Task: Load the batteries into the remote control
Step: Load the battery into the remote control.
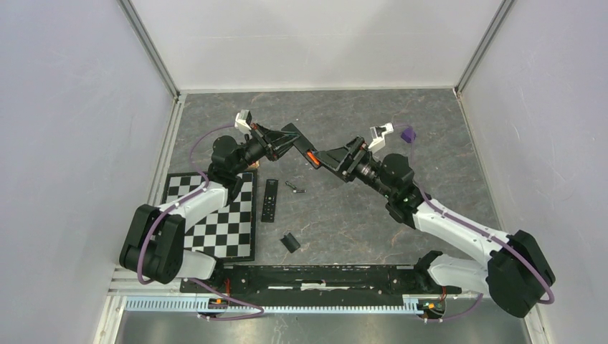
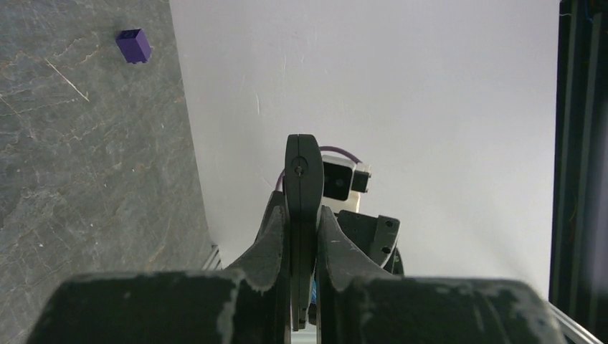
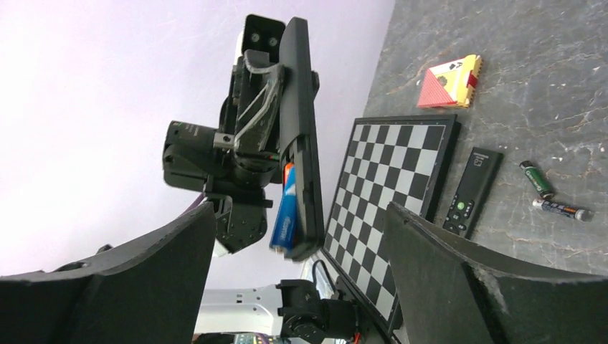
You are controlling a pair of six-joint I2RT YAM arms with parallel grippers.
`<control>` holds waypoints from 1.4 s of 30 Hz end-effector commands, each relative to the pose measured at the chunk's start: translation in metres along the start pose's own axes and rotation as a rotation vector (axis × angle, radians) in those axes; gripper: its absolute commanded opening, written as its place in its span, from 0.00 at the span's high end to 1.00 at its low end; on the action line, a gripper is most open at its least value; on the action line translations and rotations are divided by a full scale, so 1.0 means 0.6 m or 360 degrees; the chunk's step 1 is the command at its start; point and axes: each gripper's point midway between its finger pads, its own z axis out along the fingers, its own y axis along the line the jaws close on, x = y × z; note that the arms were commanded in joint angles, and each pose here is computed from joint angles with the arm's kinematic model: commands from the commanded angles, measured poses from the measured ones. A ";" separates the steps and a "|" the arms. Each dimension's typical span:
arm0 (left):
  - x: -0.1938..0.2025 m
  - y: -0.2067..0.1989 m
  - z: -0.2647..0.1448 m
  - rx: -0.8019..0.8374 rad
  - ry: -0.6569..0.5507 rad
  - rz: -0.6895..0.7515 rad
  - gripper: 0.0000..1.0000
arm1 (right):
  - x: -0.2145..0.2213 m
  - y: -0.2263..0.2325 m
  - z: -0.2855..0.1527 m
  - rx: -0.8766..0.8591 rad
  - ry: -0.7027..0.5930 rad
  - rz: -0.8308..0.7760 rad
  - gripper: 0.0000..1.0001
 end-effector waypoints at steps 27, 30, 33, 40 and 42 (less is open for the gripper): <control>0.002 -0.097 -0.010 0.0213 -0.0022 -0.0207 0.98 | -0.023 0.090 -0.020 -0.0527 -0.0140 0.0076 0.57; 0.006 -0.109 -0.010 0.0255 -0.0003 -0.0174 0.98 | -0.018 0.075 -0.013 -0.0480 -0.0120 0.0100 0.61; 0.009 -0.121 -0.009 0.0283 0.0009 -0.0141 0.98 | -0.012 0.057 -0.010 -0.0432 -0.0102 0.0126 0.67; 0.019 -0.142 -0.010 0.0339 0.0058 -0.0053 0.98 | 0.003 0.019 0.003 -0.0276 -0.0044 0.0157 0.76; 0.022 -0.147 -0.011 0.0354 0.0074 -0.0006 0.98 | 0.009 0.001 0.007 -0.0186 -0.0015 0.0175 0.78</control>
